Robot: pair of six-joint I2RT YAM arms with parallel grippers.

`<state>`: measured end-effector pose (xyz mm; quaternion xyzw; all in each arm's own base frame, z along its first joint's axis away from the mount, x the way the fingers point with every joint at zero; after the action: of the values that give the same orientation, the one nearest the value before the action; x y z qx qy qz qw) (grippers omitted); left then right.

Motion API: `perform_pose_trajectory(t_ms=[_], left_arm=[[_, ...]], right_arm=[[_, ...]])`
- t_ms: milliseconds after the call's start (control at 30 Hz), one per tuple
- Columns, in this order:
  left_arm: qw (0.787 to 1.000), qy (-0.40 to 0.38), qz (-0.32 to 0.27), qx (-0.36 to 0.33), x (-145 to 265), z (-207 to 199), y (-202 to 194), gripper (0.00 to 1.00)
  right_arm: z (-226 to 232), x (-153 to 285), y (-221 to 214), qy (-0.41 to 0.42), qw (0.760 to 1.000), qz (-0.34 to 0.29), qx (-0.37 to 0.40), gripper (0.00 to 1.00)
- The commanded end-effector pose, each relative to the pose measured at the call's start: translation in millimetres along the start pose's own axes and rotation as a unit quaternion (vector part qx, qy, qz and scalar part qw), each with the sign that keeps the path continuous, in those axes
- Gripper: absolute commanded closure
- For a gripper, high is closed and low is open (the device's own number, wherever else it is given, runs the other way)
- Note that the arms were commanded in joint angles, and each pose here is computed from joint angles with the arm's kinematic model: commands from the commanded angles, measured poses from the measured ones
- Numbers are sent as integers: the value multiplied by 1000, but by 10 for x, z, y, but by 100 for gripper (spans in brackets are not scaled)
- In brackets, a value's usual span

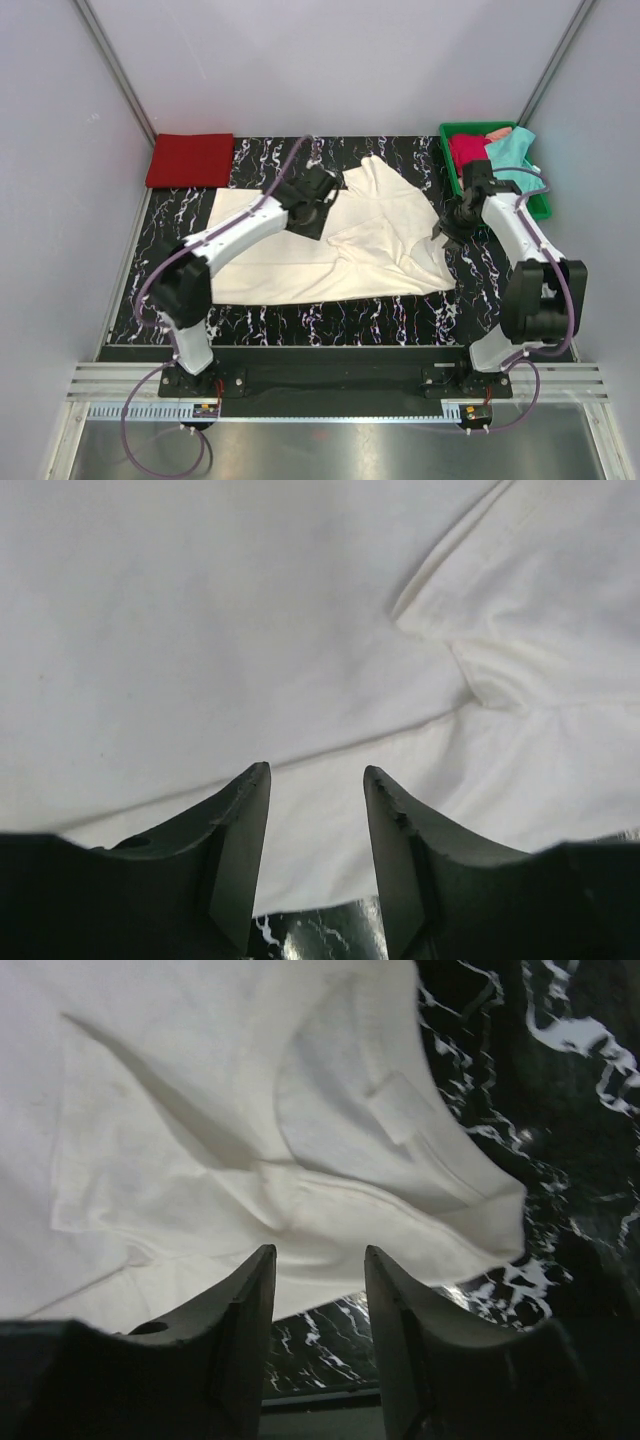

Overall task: Fold and stack the t-shirts
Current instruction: Fold the tshirt

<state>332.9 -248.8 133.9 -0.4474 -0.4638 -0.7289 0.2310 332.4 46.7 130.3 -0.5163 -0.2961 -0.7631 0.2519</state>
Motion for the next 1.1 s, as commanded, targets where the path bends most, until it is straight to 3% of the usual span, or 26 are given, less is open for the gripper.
perform_pose_trajectory(t_ms=[0,67,200,500,633,900,1067], left_arm=[[998,-45,4,51,201,108,-224,55],[995,-49,23,81,138,277,-473,57],[980,-95,53,169,44,500,-827,63],[935,-126,61,325,-160,1101,-1261,70],[923,-126,73,355,-222,1214,-1443,72],[902,-127,88,404,-287,1408,-1681,72],[889,-126,102,428,-362,1484,-1776,73]], right_arm=[[-469,90,-104,-53,998,-4,-29,60],[-625,97,-97,-88,995,-15,-34,61],[-844,71,-235,-127,990,17,-61,46],[-1060,-106,-363,-141,983,50,-103,53],[-1032,-211,-387,-120,986,58,-104,53],[-988,-365,-471,-102,985,94,-99,44],[-992,-430,-466,-105,983,88,-118,47]])
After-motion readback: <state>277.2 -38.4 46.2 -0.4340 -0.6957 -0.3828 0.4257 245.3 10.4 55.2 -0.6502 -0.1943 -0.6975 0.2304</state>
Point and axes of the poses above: each gripper's point midway between its finger pads, its own x axis back along the fingers, its own z axis along the line the jaws close on, y = z × x, the point moved 2 cm from there along x, back along the fingers, and after that the axes turned 9 degrees about -x, right-handed, at the moved point
